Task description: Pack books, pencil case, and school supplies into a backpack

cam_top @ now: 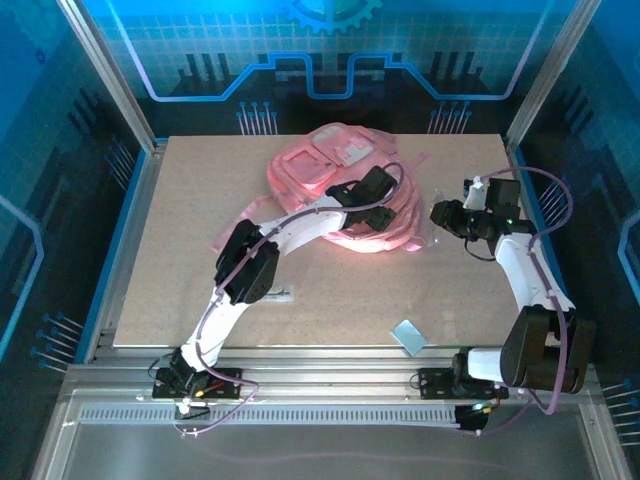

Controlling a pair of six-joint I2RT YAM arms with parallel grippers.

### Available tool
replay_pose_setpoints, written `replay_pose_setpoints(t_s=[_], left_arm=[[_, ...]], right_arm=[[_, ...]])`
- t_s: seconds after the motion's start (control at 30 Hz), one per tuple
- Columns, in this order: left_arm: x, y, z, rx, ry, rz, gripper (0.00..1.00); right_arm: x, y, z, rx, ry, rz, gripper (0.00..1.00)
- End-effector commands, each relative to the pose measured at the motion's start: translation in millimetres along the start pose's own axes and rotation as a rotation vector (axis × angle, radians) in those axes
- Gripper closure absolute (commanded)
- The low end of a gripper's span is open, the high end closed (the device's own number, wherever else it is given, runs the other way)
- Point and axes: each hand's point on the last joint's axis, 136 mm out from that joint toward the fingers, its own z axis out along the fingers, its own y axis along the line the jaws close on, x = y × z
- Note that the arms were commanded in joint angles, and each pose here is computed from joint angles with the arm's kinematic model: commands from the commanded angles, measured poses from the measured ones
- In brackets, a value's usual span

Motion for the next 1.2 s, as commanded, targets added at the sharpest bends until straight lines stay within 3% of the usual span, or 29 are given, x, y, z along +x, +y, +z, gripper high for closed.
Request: replay_pose_setpoints(t_s=[0.0, 0.07, 0.2, 0.27, 0.3, 0.5, 0.8, 1.17], left_arm=[[22.9, 14.0, 6.7, -0.075, 0.102, 0.063, 0.21], [34.7, 17.2, 15.2, -0.089, 0.139, 0.071, 0.22], [51.9, 26.5, 29.2, -0.073, 0.194, 0.007, 0.66], [52.9, 30.8, 29.9, -0.066, 0.197, -0.021, 0.97], [50.5, 31.8, 28.0, -0.067, 0.190, -0.024, 1.00], [9.8, 31.0, -16.5, 0.003, 0.063, -0.088, 1.00], [-57.1, 61.0, -105.7, 0.209, -0.149, -0.374, 1.00], [-77.4, 83.8, -121.3, 0.284, -0.221, -0.506, 1.00]], right_arm=[[-4.4, 2.1, -5.3, -0.027, -0.026, -0.022, 0.68], [-4.8, 1.9, -3.0, -0.034, -0.025, -0.015, 0.68], [-7.1, 4.2, -0.8, -0.053, -0.026, -0.006, 0.69], [-8.1, 5.6, -1.8, -0.057, -0.031, -0.005, 0.69], [-8.2, 6.4, -2.4, -0.058, -0.033, -0.007, 0.69], [-9.2, 9.7, -5.9, -0.061, -0.044, -0.011, 0.70], [-8.0, 24.3, 10.8, -0.099, -0.027, 0.003, 0.70], [-20.3, 61.4, 70.0, -0.144, -0.040, 0.075, 0.71]])
